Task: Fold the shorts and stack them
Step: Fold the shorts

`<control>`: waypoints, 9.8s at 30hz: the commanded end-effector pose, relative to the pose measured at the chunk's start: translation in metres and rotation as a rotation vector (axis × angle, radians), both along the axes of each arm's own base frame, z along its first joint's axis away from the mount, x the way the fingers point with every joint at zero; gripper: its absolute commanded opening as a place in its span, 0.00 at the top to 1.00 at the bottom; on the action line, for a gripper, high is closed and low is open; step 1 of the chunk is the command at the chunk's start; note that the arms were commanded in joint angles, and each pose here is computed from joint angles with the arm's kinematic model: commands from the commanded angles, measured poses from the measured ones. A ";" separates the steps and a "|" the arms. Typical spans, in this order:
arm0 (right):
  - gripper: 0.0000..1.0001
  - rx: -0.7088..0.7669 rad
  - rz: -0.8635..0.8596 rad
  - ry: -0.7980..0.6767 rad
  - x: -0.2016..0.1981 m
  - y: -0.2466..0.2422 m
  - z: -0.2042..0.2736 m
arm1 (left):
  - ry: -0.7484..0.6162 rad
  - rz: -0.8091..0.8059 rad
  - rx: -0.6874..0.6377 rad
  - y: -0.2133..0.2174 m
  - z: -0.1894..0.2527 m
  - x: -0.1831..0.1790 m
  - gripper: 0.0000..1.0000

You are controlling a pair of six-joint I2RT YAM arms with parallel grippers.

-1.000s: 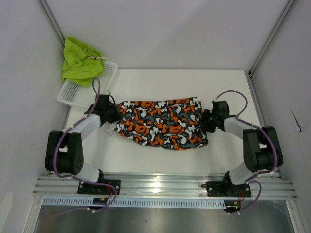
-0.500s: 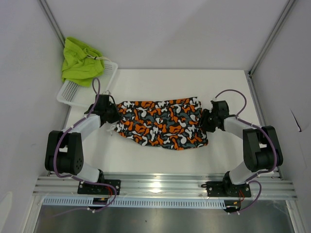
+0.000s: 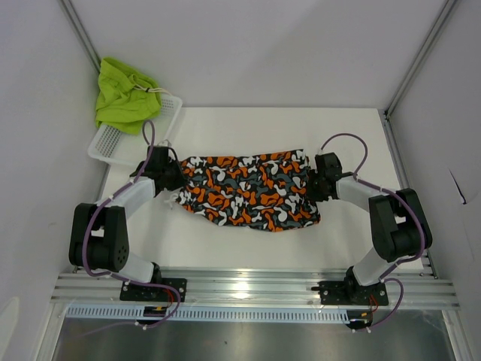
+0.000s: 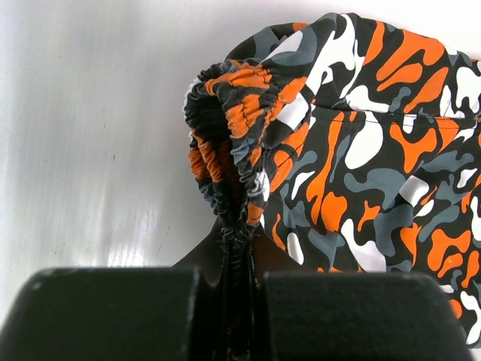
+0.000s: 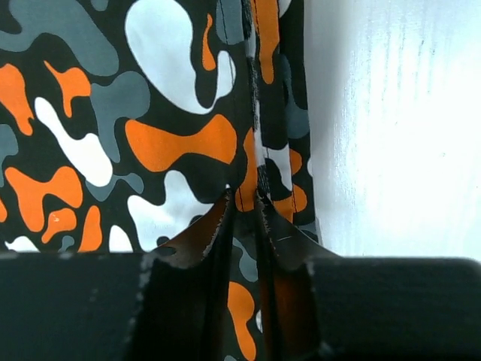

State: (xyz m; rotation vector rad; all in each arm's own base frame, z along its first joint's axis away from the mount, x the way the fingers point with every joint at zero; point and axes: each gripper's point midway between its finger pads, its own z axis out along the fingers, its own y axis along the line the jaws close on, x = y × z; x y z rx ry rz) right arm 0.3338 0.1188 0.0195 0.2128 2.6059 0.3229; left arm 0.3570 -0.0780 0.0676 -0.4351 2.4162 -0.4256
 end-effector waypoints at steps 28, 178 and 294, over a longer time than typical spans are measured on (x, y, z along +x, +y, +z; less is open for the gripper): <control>0.48 0.042 0.031 -0.103 -0.007 0.008 0.072 | -0.079 -0.009 0.050 -0.003 0.028 0.011 1.00; 0.87 0.952 0.365 0.664 -0.123 0.374 0.018 | -0.052 -0.251 0.433 -0.122 0.142 -0.069 1.00; 0.64 0.070 -0.048 0.161 -0.082 0.084 -0.011 | 0.125 0.003 0.141 -0.263 0.029 -0.127 1.00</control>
